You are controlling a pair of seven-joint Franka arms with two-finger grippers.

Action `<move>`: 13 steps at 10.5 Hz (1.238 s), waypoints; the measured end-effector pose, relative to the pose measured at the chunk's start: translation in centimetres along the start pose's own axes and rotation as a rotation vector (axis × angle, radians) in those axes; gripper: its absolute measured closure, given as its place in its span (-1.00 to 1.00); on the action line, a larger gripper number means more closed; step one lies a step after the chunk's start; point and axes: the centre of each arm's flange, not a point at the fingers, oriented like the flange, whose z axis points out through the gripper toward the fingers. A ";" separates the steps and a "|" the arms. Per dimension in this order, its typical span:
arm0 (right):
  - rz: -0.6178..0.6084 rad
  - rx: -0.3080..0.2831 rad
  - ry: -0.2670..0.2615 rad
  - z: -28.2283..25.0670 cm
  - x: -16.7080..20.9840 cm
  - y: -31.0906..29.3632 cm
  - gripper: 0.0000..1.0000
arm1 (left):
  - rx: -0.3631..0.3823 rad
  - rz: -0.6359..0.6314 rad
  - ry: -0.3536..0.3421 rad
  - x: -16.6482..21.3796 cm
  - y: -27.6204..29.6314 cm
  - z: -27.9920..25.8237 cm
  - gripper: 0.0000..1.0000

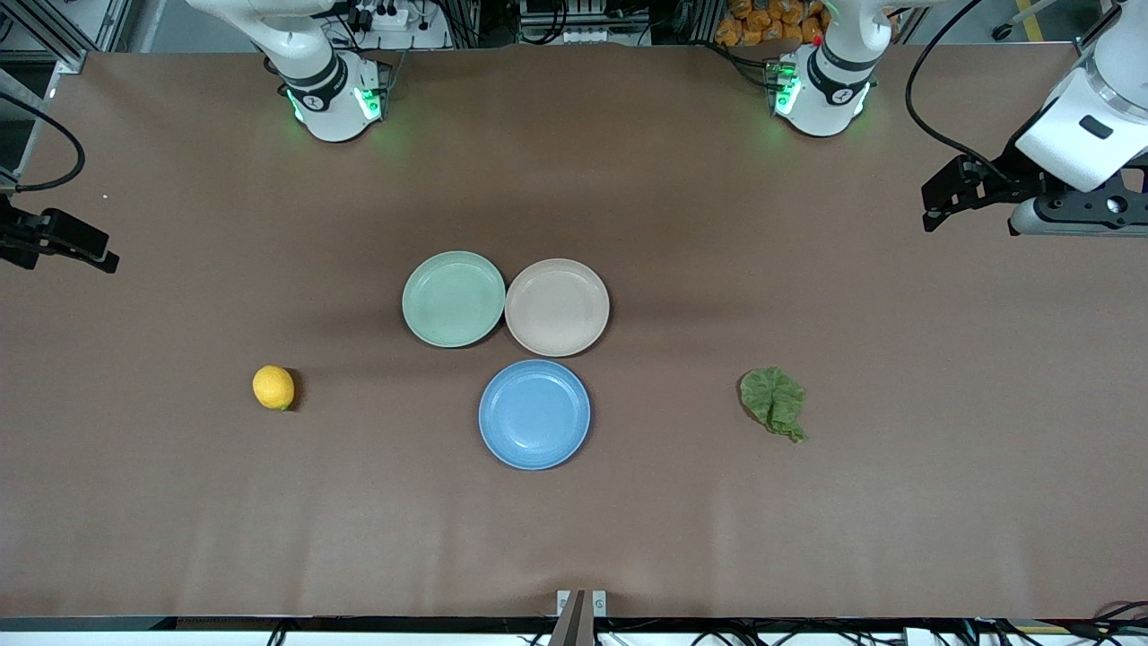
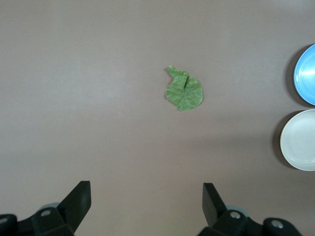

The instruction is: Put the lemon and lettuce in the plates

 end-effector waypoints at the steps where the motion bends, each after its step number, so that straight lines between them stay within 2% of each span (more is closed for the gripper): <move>1: 0.000 0.000 0.000 0.0 0.0 0.0 -1.00 | 0.002 0.004 0.003 0.0 0.0 0.0 -1.00; 8: -0.002 0.001 -0.001 0.1 0.0 0.0 -1.00 | 0.002 0.020 0.010 0.7 -0.5 0.5 -1.00; 9: -0.002 0.001 -0.002 0.1 0.0 0.0 -1.00 | -0.001 0.013 0.005 1.5 -0.9 1.6 -1.00; 13: -0.003 0.001 -0.007 0.3 0.0 -0.1 -1.00 | -0.016 0.012 -0.095 5.3 -1.2 10.0 -1.00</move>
